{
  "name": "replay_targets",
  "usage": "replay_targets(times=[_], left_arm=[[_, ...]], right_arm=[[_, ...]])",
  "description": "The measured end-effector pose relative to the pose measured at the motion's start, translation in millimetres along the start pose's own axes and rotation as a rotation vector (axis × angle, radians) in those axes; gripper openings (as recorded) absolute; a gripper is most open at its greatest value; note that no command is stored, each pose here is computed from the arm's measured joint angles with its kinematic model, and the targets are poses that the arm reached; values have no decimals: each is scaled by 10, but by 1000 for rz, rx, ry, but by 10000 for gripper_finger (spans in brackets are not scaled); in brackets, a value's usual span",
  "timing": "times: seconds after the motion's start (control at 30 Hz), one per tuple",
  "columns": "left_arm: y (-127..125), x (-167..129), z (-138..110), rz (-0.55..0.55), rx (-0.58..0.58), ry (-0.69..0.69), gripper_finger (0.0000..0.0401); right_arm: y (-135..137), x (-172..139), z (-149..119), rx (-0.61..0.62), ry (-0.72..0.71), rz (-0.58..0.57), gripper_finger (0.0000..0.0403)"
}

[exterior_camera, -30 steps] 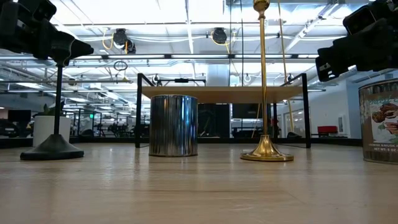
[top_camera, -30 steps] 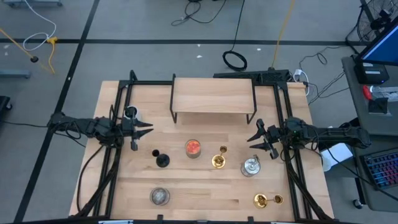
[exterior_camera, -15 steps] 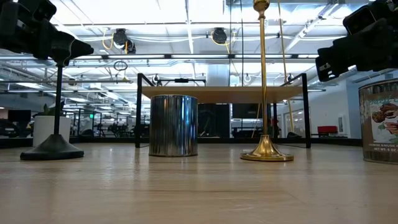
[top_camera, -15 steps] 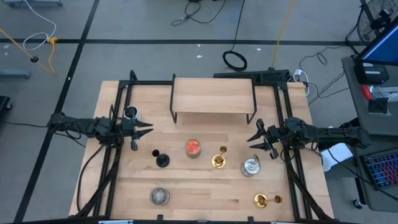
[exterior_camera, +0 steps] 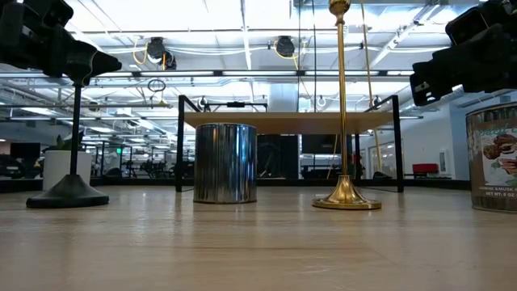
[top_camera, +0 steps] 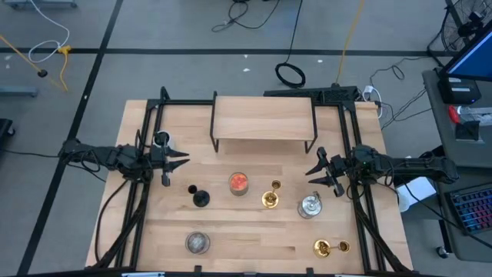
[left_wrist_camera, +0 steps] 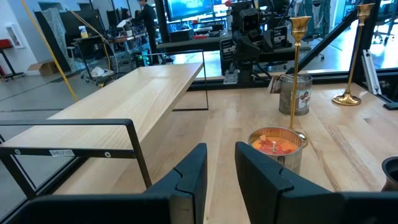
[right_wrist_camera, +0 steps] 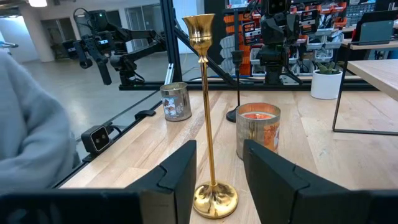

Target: Pick & Place candle stick holders

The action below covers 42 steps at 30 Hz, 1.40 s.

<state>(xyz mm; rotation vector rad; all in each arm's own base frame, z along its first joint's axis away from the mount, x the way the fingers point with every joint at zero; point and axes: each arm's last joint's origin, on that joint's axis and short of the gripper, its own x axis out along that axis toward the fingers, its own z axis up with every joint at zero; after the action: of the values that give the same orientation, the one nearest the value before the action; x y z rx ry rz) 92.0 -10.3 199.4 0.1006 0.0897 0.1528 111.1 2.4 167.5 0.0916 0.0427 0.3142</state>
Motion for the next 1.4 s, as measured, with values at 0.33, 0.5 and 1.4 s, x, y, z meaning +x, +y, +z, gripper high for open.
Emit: replay_targets(times=[0.33,0.5,1.4], left_arm=[[0,0,1,0,0,0,88],[0,0,1,0,0,0,88],[2,0,5,5,8,-4,88]], right_arm=[[0,0,0,0,0,0,130],[0,0,0,0,0,0,130],[8,-10,141,-54,-140,-15,130]])
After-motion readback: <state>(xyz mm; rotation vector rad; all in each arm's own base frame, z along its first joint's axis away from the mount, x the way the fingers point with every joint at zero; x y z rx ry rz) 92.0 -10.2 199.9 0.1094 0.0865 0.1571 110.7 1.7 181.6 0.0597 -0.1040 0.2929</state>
